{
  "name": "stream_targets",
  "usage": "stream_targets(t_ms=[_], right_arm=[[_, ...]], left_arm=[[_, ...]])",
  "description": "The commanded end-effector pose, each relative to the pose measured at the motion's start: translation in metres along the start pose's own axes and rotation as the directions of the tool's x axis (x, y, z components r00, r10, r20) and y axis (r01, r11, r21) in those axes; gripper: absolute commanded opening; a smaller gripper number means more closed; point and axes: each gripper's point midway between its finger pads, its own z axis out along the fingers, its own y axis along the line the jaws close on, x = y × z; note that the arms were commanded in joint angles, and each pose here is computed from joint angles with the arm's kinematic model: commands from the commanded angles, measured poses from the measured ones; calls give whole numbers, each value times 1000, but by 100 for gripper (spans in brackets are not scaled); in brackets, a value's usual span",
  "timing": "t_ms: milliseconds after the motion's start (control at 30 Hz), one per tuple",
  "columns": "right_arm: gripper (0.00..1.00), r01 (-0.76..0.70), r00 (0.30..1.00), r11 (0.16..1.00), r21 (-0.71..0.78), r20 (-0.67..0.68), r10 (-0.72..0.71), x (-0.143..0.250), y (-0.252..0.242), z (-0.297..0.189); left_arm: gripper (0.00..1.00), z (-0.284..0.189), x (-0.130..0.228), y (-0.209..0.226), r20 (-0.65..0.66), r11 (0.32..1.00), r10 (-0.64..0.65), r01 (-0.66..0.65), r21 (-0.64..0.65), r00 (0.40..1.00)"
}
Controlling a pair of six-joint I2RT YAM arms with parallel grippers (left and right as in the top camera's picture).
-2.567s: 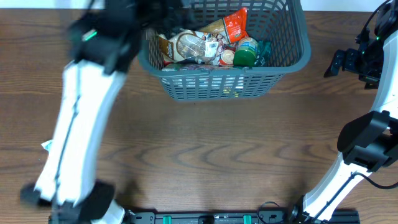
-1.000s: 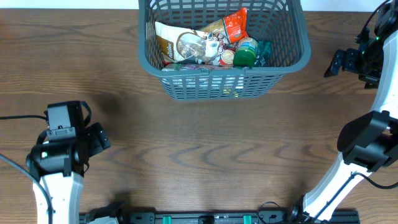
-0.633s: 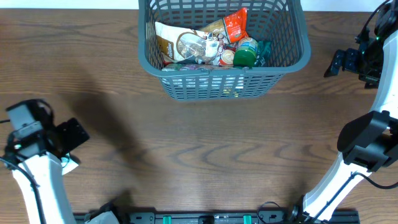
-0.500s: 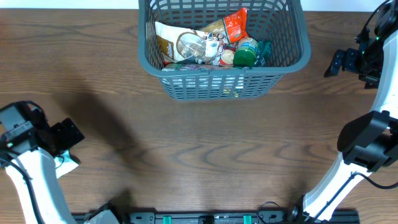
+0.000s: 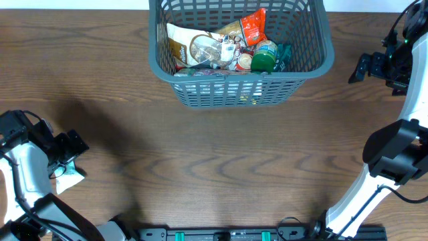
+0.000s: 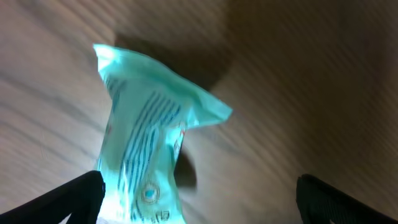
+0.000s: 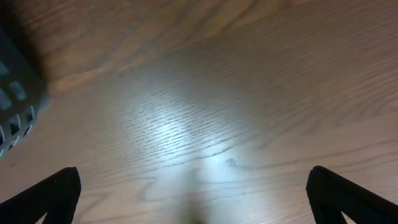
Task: Pack container
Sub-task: 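Grasp the mint-green packet with the left gripper and lift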
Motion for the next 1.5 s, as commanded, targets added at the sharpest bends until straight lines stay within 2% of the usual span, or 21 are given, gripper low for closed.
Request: stream_targets(t_ms=[0, 333, 833, 967, 1267, 1400, 1467], right_arm=[[99, 8, 1000, 1000, -1, -2, -8, 1, 3, 0], [99, -14, 1000, 1000, 0, 0, 14, 0, 3, 0], [99, -13, 1000, 1000, 0, -14, 13, 4, 3, 0], [99, -13, 1000, 1000, 0, -12, 13, 3, 3, 0], [99, 5, 1000, 1000, 8, -14, -5, 4, 2, 0], [99, 13, 1000, 1000, 8, -17, -13, 4, 2, 0], [99, 13, 1000, 1000, 8, -17, -13, 4, 2, 0]], left_arm=[[99, 6, -1, 8, -8, 1000, 5, -5, -23, 1000], [99, 7, -8, 31, 21, 997, -62, 62, -39, 998], [99, 49, -4, 32, -59, 1000, -16, 15, -17, 998], [100, 53, -2, 23, -71, 999, 12, -10, 40, 997], [97, 56, 3, 18, -94, 999, 22, -18, 51, 995], [91, 56, 3, 13, -95, 998, 39, -34, 55, 995], [85, 56, 3, 12, -96, 998, 44, -39, 56, 994]])
